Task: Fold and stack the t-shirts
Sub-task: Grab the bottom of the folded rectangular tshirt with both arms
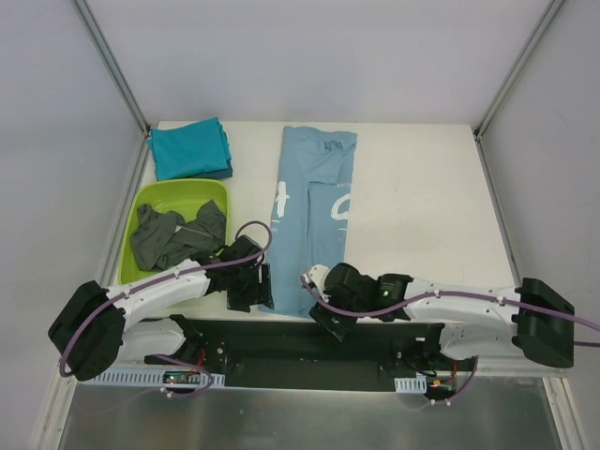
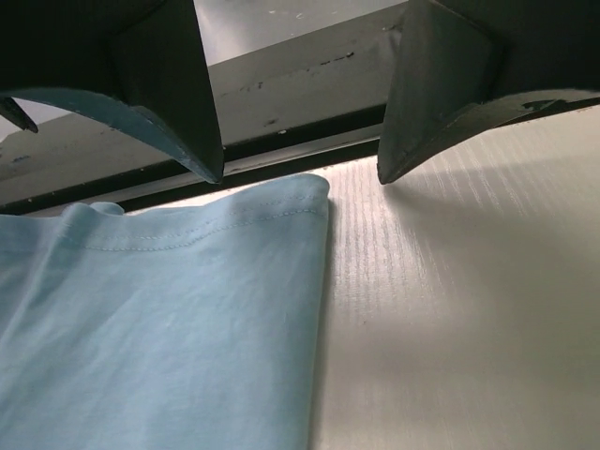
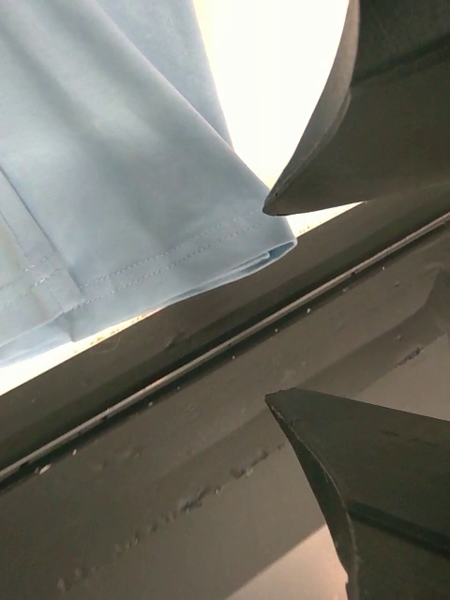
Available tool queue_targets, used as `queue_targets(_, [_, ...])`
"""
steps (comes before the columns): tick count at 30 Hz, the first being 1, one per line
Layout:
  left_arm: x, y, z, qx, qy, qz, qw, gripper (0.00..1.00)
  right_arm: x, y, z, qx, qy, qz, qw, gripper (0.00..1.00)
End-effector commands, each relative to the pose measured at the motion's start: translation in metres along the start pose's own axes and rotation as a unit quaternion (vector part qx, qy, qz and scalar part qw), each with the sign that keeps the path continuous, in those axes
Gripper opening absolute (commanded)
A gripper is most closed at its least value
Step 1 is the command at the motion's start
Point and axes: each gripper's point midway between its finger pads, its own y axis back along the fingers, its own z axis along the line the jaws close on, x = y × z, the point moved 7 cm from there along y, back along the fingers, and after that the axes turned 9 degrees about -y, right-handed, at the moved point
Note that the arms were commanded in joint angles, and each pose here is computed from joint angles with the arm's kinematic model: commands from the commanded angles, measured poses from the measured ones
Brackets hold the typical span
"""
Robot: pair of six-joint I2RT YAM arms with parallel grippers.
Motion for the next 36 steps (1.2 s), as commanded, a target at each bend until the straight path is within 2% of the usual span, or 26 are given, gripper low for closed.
queue_targets(1, [0.006, -0.005, 0.002, -0.022, 0.009, 0.023, 0.999, 0.65, -0.012, -0.003, -0.006, 0.061, 0.037, 0.0, 0.997, 0.76])
queue_targets(14, [0.006, -0.02, 0.003, -0.056, 0.021, 0.056, 0.997, 0.43, -0.004, -0.027, -0.009, 0.109, 0.019, 0.043, 0.993, 0.58])
queue_targets(18, [0.007, -0.021, 0.003, -0.053, 0.031, 0.057, 0.996, 0.37, -0.003, -0.028, -0.013, 0.163, 0.01, 0.049, 0.985, 0.45])
queue_targets(21, [0.007, -0.022, 0.003, -0.05, 0.034, 0.051, 0.997, 0.33, -0.002, -0.029, -0.011, 0.182, 0.004, 0.048, 0.982, 0.39])
queue_targets(24, [0.007, -0.024, 0.002, -0.051, 0.039, 0.051, 0.997, 0.26, -0.001, -0.031, -0.01, 0.194, -0.004, 0.042, 0.98, 0.31])
queue_targets(30, [0.004, -0.022, -0.001, -0.038, 0.049, 0.035, 0.997, 0.0, -0.001, -0.029, -0.006, 0.191, -0.005, 0.033, 0.981, 0.14])
queue_targets(36, [0.008, -0.016, 0.003, -0.025, 0.051, 0.004, 0.998, 0.0, 0.003, -0.027, -0.002, 0.183, -0.003, 0.031, 0.983, 0.06])
